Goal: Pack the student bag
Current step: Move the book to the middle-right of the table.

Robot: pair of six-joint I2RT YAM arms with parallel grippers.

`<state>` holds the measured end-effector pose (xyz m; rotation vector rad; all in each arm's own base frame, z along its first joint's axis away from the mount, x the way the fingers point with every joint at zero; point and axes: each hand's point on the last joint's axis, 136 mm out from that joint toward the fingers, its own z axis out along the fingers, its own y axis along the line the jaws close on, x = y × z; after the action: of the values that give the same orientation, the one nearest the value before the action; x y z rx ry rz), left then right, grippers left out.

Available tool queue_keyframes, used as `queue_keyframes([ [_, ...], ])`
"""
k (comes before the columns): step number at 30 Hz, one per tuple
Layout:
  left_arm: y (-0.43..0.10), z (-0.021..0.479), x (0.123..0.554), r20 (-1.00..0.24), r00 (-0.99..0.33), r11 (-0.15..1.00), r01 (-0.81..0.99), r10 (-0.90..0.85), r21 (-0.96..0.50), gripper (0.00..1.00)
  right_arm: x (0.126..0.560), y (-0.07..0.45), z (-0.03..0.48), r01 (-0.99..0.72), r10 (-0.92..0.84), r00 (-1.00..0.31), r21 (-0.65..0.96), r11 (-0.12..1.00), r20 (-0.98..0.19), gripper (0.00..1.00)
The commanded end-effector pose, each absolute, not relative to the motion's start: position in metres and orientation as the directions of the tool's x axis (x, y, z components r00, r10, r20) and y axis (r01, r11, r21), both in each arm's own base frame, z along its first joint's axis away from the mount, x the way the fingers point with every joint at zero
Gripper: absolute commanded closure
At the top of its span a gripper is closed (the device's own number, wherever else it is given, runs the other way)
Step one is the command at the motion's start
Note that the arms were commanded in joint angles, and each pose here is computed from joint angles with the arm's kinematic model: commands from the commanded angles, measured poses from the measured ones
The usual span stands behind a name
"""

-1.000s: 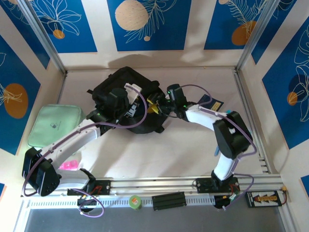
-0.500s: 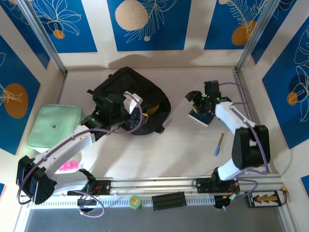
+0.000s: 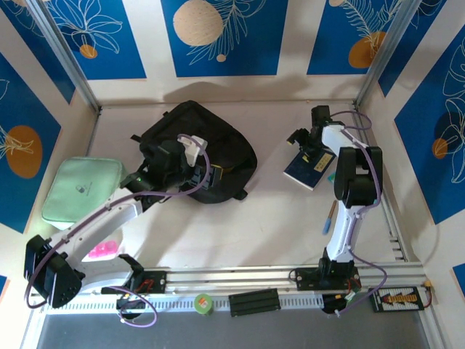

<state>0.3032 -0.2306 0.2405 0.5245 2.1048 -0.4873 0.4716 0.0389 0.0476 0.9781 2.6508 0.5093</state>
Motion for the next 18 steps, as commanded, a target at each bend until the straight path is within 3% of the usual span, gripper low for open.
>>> queue_keyframes([
  [1, -0.231, 0.264, 0.311, -0.844, -0.519, 0.845, 0.505, 0.135, -0.175, 0.00, 0.458, 0.049, 0.039, 0.572, 0.641, -0.764, 0.388, 0.723, -0.068, 0.24],
  [9, -0.281, 0.274, 0.322, -0.810, -0.570, 0.746, 0.599, 0.141, -0.291, 0.00, 0.392, 0.098, 0.021, 0.543, 0.571, -0.818, 0.430, 0.721, 0.076, 0.26],
  [18, -0.358, 0.255, 0.327, -0.749, -0.636, 0.667, 0.642, 0.188, -0.378, 0.05, 0.298, 0.161, 0.032, 0.566, 0.546, -0.811, 0.524, 0.637, 0.212, 0.30],
])
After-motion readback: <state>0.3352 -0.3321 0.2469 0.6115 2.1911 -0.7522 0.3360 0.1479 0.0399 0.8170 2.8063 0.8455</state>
